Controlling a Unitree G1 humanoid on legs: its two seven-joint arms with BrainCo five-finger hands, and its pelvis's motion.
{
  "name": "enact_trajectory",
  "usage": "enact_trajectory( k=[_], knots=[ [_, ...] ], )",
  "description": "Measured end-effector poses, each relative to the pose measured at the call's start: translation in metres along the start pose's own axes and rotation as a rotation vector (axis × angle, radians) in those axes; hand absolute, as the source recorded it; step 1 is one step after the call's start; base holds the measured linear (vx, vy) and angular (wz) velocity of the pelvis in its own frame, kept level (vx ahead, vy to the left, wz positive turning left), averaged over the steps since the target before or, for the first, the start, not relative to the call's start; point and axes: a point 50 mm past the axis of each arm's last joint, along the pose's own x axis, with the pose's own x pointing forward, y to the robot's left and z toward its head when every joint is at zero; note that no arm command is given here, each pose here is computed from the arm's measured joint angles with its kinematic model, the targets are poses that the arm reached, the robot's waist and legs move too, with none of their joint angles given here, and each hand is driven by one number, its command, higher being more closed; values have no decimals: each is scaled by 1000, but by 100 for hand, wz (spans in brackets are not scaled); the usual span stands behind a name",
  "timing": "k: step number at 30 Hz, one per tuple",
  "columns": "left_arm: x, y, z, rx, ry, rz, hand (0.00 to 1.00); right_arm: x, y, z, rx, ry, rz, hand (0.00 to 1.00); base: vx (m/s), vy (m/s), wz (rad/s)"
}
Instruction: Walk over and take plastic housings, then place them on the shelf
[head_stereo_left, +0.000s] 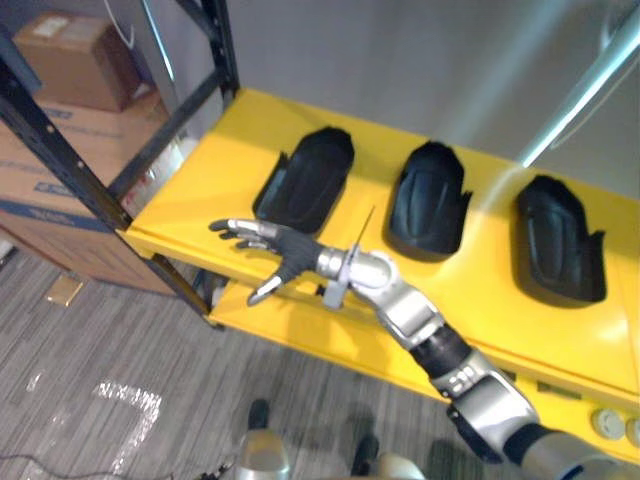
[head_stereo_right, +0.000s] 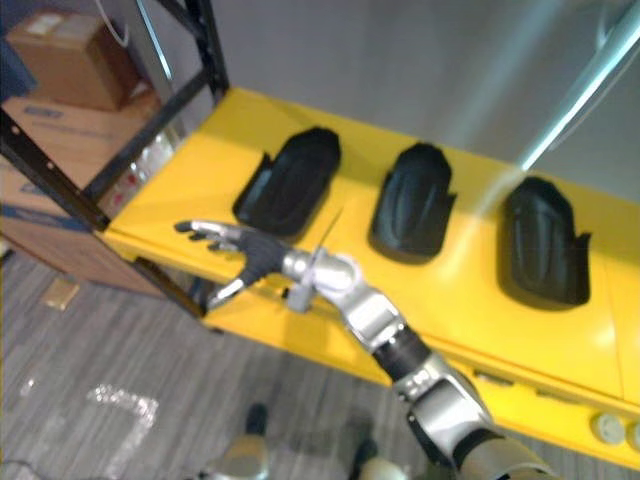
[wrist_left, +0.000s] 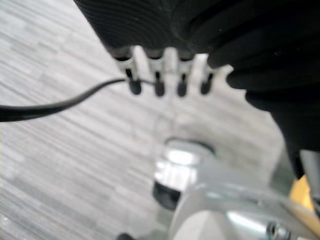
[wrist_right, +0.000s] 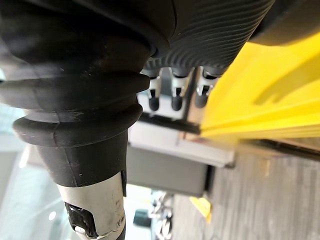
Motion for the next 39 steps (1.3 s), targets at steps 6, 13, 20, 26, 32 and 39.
enact_trajectory(
  k=[6, 13, 20, 26, 32, 39],
  knots=[
    [1, -5, 10, -6, -33, -19, 0, -1, -4, -7, -20, 40, -30, 0, -3, 2, 1],
    [1, -8, 20, 6, -67, -25, 0, 0, -14, -5, -76, 47, -96, 0, -2, 5, 2],
    [1, -12, 25, 22, -92, -36, 0, -3, -22, -6, -142, 56, -156, 0, -12, 8, 3],
    [0, -13, 27, 28, -100, -41, 0, -12, -37, -5, -180, 45, -276, 0, -7, 8, 6],
    [0, -15, 27, 38, -100, -49, 0, -17, -46, -7, -207, 49, -343, 0, 0, 0, 0],
    [0, -17, 27, 24, -96, -58, 0, -22, -51, -6, -242, 47, -366, 0, 0, 0, 0]
  ],
)
